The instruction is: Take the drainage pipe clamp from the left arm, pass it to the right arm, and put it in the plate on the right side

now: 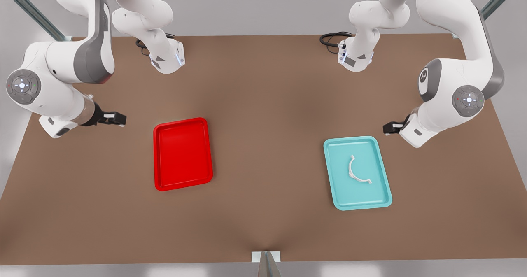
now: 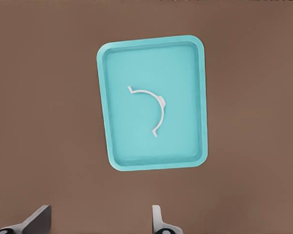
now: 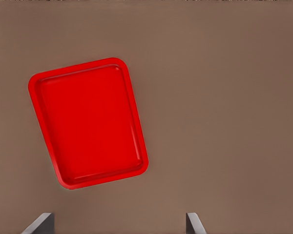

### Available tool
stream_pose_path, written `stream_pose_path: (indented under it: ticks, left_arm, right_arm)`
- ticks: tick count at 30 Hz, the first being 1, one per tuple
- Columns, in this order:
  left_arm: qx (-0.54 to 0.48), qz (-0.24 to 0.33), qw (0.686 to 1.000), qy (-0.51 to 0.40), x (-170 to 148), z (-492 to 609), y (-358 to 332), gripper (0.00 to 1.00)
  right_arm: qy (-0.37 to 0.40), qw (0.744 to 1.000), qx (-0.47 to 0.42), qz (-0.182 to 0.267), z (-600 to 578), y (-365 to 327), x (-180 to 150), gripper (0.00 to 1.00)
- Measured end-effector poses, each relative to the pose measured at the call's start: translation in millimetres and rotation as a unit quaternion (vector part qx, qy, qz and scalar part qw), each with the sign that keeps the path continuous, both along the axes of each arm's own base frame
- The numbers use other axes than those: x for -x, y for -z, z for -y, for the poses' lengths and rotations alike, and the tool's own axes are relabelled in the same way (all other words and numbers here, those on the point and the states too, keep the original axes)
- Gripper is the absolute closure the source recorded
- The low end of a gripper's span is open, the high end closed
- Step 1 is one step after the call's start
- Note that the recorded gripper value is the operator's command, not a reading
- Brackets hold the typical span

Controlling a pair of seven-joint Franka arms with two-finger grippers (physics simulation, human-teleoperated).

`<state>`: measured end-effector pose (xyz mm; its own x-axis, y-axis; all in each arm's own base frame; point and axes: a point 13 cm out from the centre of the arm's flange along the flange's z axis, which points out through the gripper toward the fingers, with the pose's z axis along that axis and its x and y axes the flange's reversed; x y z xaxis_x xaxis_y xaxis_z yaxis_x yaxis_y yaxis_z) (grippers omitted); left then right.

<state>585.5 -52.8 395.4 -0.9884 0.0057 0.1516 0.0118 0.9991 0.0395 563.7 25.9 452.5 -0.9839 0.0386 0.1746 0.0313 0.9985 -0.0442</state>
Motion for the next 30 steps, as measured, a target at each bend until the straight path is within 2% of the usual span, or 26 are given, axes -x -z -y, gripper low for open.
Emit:
stream_pose_path:
  ticks: [3, 4, 6, 8, 11, 18, 21, 30]
  left_arm:
    - [0.001, 0.005, 1.000, -0.002, -5, 2, 2, 0.00]
    - [0.004, -0.005, 1.000, -0.003, -16, 8, 22, 0.00]
    - [0.006, -0.035, 0.999, -0.016, -62, 31, 108, 0.00]
    - [0.003, -0.045, 0.997, -0.057, -84, 41, 185, 0.00]
    - [-0.002, -0.014, 0.988, -0.151, -108, 41, 224, 0.00]
    - [-0.016, 0.019, 0.938, -0.345, -99, 46, 297, 0.00]
    - [-0.012, 0.039, 0.910, -0.412, -104, 45, 304, 0.00]
    - [-0.027, 0.047, 0.849, -0.525, -99, 38, 329, 0.00]
  right_arm:
    - [-0.007, 1.000, 0.000, 0.010, 0, -2, -5, 0.00]
    - [-0.009, 1.000, 0.000, 0.013, 0, -2, -6, 0.00]
    - [-0.012, 1.000, -0.001, 0.017, 0, -3, -8, 0.00]
    - [-0.015, 1.000, -0.003, 0.021, -1, -5, -10, 0.00]
    - [-0.017, 1.000, -0.005, 0.025, -2, -6, -12, 0.00]
    - [-0.020, 0.999, -0.009, 0.027, -1, -5, -15, 0.00]
    - [-0.025, 0.999, -0.009, 0.026, -4, -3, -15, 0.00]
    - [-0.034, 0.999, -0.008, 0.023, -13, 1, -16, 0.00]
